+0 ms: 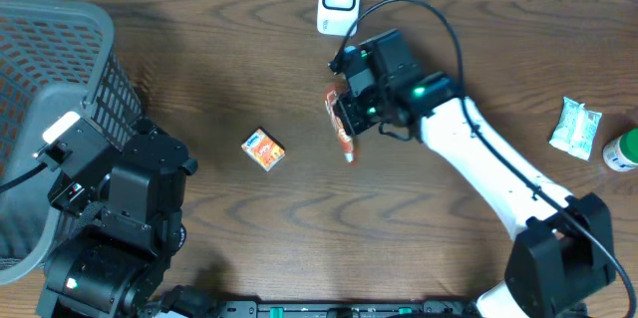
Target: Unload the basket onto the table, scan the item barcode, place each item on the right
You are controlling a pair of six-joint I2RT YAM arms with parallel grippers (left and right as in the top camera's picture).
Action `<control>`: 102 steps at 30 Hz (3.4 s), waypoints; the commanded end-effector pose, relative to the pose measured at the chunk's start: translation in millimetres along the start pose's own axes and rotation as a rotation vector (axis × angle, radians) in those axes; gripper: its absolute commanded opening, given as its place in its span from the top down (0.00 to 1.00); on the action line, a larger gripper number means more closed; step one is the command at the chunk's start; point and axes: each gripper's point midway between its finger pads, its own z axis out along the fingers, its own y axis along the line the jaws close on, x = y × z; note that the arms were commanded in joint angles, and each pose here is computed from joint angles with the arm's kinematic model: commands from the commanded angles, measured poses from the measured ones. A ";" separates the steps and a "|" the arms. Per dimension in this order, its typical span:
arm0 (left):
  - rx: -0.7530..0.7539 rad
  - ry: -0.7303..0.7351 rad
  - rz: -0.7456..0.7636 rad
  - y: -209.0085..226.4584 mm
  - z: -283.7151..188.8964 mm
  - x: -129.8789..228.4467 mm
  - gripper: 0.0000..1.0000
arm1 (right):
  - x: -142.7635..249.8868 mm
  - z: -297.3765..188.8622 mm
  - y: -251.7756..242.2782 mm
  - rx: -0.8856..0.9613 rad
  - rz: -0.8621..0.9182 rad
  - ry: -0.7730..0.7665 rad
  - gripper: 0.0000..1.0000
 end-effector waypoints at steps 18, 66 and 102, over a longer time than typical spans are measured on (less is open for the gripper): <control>-0.005 -0.013 -0.017 2.1 -1.9 -5.8 0.02 | 60.0 45.2 -16.4 -0.508 -0.083 -0.018 0.99; -0.005 -0.013 -0.017 2.1 -1.9 -5.8 0.02 | 111.3 55.4 -89.3 -0.056 0.409 0.183 0.99; -0.005 -0.013 -0.017 2.1 -1.9 -5.8 0.02 | 154.1 58.3 -16.7 0.227 0.240 0.454 0.99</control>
